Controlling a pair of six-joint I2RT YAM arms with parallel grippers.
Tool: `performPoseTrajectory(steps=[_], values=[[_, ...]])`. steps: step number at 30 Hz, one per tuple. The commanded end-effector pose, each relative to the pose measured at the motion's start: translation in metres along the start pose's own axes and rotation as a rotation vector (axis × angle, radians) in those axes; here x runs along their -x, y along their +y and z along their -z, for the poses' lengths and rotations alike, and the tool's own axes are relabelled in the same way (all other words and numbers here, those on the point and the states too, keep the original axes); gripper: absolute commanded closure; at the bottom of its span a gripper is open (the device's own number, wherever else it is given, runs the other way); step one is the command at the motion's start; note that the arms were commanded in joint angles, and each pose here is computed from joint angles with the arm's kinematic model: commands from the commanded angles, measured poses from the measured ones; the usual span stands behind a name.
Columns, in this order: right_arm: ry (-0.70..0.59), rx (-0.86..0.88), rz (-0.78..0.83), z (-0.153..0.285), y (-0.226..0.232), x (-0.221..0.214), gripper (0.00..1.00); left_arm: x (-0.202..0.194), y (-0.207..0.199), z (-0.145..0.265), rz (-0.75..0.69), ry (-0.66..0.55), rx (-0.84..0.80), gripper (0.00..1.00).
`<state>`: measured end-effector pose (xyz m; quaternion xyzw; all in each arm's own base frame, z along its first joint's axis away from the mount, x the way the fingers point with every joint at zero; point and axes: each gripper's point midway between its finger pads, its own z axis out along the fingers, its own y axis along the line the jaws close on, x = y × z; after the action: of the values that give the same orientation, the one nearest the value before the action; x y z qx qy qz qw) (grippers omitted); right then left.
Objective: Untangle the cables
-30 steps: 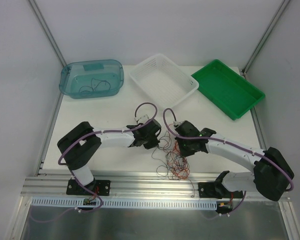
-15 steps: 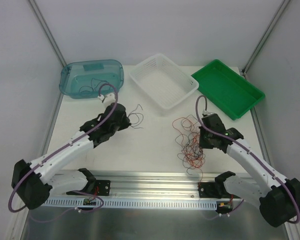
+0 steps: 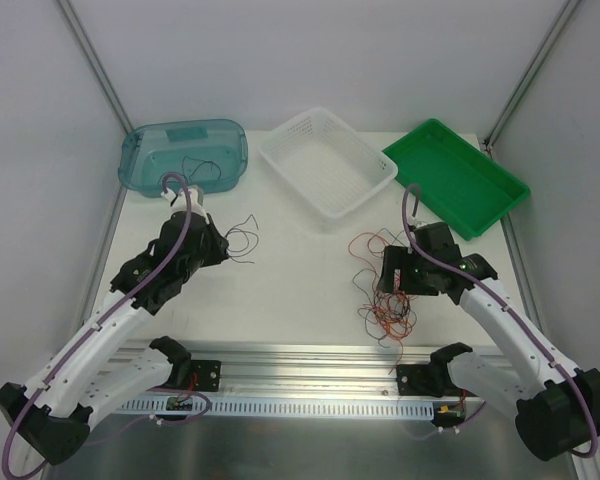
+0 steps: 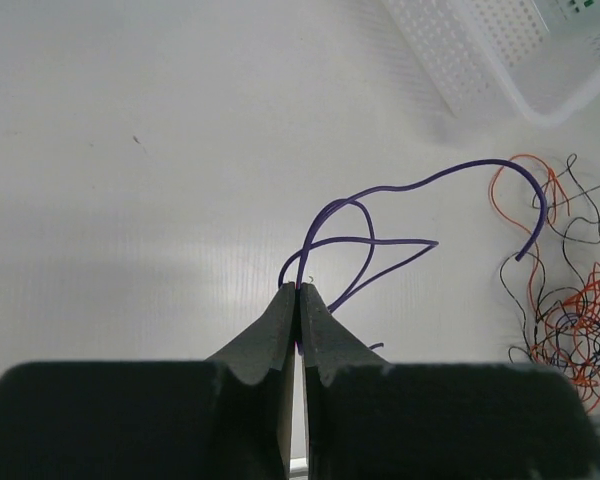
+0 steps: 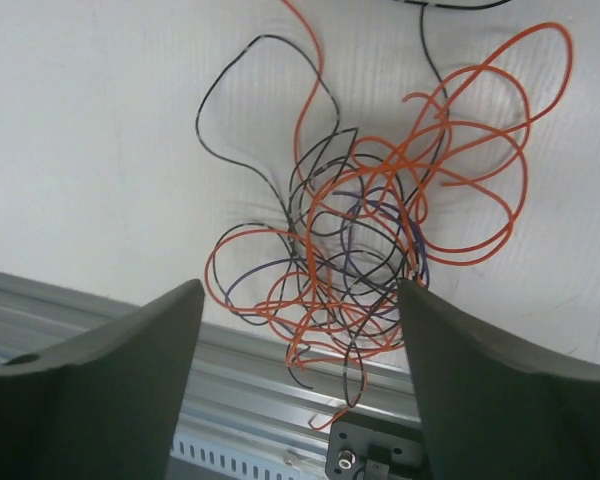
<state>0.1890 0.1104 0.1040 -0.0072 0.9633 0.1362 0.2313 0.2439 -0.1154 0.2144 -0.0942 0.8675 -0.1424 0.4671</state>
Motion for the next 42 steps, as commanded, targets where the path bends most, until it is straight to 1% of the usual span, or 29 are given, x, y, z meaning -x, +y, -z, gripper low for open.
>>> performPoseTrajectory(steps=[1, 4, 7, 8, 9, 11, 13, 15, 16, 17, 18, 19, 20, 21, 22, 23, 24, 25, 26, 27, 28, 30, 31, 33, 37, 39, 40, 41, 42], values=[[-0.055, 0.104, 0.067, 0.018, 0.023, 0.013, 0.14, -0.014, -0.012, 0.000, -0.028, 0.096, -0.084, 1.00], [-0.099, 0.123, 0.114, 0.029, 0.029, 0.016, 0.06, 0.000, -0.011, -0.008, -0.015, 0.096, -0.067, 1.00], [-0.136, 0.152, 0.135, 0.038, 0.035, 0.019, 0.02, 0.027, -0.012, -0.022, 0.011, 0.102, -0.073, 1.00], [-0.142, 0.167, 0.145, 0.041, 0.038, 0.018, 0.01, 0.043, -0.007, -0.032, 0.039, 0.098, -0.052, 1.00], [-0.150, 0.177, 0.152, 0.042, 0.040, 0.019, 0.01, 0.052, -0.004, -0.038, 0.048, 0.096, -0.040, 1.00], [-0.148, 0.191, 0.162, 0.043, 0.043, 0.016, 0.03, 0.077, -0.001, -0.055, 0.068, 0.091, -0.029, 1.00], [-0.154, 0.207, 0.171, 0.044, 0.045, 0.014, 0.03, 0.102, 0.013, -0.069, 0.089, 0.066, 0.014, 1.00], [-0.152, 0.221, 0.177, 0.047, 0.048, 0.012, 0.03, 0.130, 0.025, -0.093, 0.119, 0.055, 0.053, 1.00], [-0.152, 0.227, 0.178, 0.047, 0.049, 0.011, 0.03, 0.128, 0.035, -0.114, 0.133, 0.089, 0.083, 1.00], [-0.147, 0.230, 0.181, 0.048, 0.049, 0.009, 0.03, 0.150, 0.035, -0.119, 0.146, 0.054, 0.078, 1.00], [-0.144, 0.229, 0.183, 0.048, 0.048, 0.007, 0.03, 0.158, 0.042, -0.128, 0.162, 0.051, 0.094, 1.00], [-0.148, 0.231, 0.185, 0.049, 0.048, 0.007, 0.03, 0.157, 0.058, -0.148, 0.190, 0.076, 0.131, 1.00], [-0.140, 0.227, 0.186, 0.049, 0.046, 0.004, 0.03, 0.179, 0.058, -0.153, 0.195, 0.037, 0.125, 1.00], [-0.139, 0.227, 0.190, 0.049, 0.046, 0.003, 0.03, 0.185, 0.058, -0.161, 0.184, 0.034, 0.122, 1.00], [-0.137, 0.223, 0.189, 0.050, 0.045, 0.001, 0.03, 0.193, 0.071, -0.169, 0.195, 0.025, 0.144, 0.99], [-0.133, 0.210, 0.189, 0.048, 0.042, -0.001, 0.03, 0.202, 0.075, -0.184, 0.195, 0.019, 0.151, 0.94], [-0.131, 0.203, 0.190, 0.048, 0.040, -0.002, 0.03, 0.207, 0.079, -0.190, 0.192, 0.015, 0.152, 0.72], [-0.128, 0.195, 0.189, 0.046, 0.038, -0.003, 0.03, 0.204, 0.084, -0.203, 0.199, 0.032, 0.155, 0.60], [-0.127, 0.186, 0.186, 0.046, 0.036, -0.003, 0.03, 0.216, 0.088, -0.201, 0.208, 0.008, 0.151, 0.46], [-0.124, 0.181, 0.186, 0.045, 0.036, -0.003, 0.03, 0.219, 0.090, -0.201, 0.218, 0.002, 0.150, 0.31], [-0.123, 0.177, 0.185, 0.045, 0.035, -0.003, 0.03, 0.223, 0.091, -0.199, 0.219, -0.011, 0.158, 0.22], [-0.119, 0.166, 0.184, 0.043, 0.033, -0.003, 0.03, 0.228, 0.095, -0.191, 0.191, -0.029, 0.176, 0.12], [-0.118, 0.160, 0.183, 0.042, 0.033, -0.002, 0.03, 0.228, 0.095, -0.187, 0.187, -0.033, 0.179, 0.06], [-0.118, 0.134, 0.180, 0.040, 0.029, 0.000, 0.03, 0.222, 0.089, -0.172, 0.174, -0.028, 0.162, 0.01], [-0.115, 0.066, 0.163, 0.034, 0.020, 0.005, 0.03, 0.193, 0.078, -0.140, 0.159, 0.014, 0.112, 0.01], [-0.106, 0.036, 0.154, 0.032, 0.015, 0.005, 0.03, 0.163, 0.070, -0.119, 0.158, 0.054, 0.075, 0.01], [-0.100, -0.002, 0.149, 0.028, 0.009, 0.006, 0.03, 0.159, 0.056, -0.098, 0.141, 0.035, 0.041, 0.01], [-0.100, -0.032, 0.132, 0.025, 0.004, 0.006, 0.03, 0.126, 0.058, -0.097, 0.139, 0.096, 0.043, 0.01], [-0.093, -0.048, 0.125, 0.021, 0.002, 0.005, 0.02, 0.112, 0.054, -0.090, 0.122, 0.113, 0.029, 0.01]])
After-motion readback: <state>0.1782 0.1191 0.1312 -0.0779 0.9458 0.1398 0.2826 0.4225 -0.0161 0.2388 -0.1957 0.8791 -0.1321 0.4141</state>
